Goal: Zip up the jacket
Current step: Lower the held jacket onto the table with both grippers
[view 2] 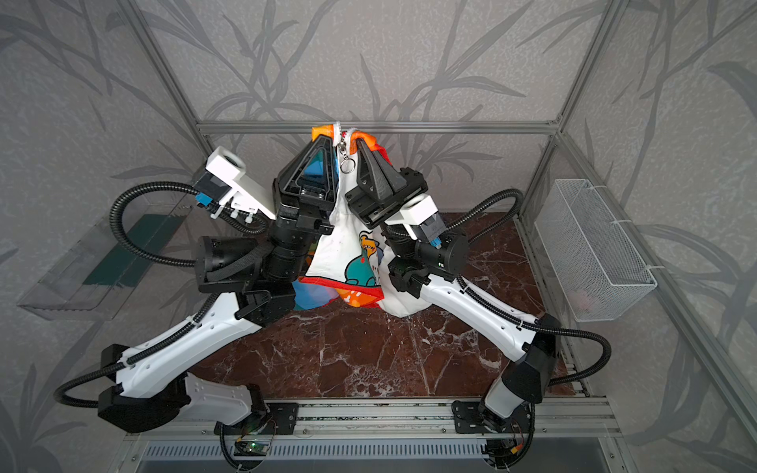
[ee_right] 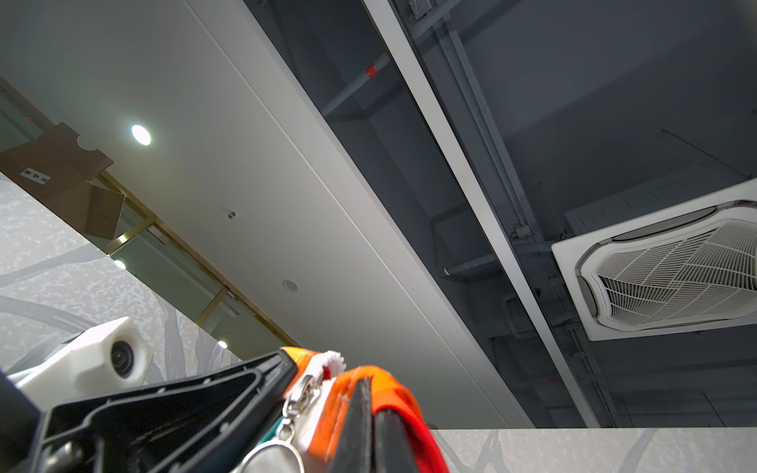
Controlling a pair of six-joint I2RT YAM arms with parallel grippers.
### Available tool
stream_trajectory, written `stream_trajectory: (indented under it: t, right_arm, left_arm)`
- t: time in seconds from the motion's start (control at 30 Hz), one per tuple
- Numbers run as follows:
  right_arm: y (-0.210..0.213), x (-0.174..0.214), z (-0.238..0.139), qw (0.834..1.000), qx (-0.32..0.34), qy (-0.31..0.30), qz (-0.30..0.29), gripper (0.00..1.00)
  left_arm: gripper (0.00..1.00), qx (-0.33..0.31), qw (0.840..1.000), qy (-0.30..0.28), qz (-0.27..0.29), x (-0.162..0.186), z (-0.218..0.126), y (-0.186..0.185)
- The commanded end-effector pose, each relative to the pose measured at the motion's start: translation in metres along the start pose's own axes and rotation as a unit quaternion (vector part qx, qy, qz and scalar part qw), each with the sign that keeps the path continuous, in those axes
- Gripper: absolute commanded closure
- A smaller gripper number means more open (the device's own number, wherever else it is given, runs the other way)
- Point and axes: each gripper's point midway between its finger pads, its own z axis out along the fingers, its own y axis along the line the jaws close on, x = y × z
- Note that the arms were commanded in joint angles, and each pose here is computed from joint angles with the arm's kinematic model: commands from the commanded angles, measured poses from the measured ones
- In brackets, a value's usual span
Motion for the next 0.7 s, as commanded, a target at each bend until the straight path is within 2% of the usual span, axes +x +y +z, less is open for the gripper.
stream_trajectory:
  t: [0.0, 0.27, 0.67]
  right_arm:
    - [-0.008, -0.03, 0.009, 0.998, 0.026, -0.049, -0.002, 1.0]
    - [-0.006, -0.032, 0.013, 0.998, 0.031, -0.055, -0.001, 1.0]
    - [-0.008, -0.025, 0.012, 0.998, 0.041, -0.047, -0.013, 1.0]
  left_arm:
    - [1.0, 0.006, 1.0, -0.006, 0.016, 0.004, 0.0, -0.002]
    - [1.0, 0.003, 1.0, 0.001, 0.028, 0.016, 0.002, -0.001]
    - [1.0, 0.014, 1.0, -0.027, 0.005, -0.001, 0.0, -0.009]
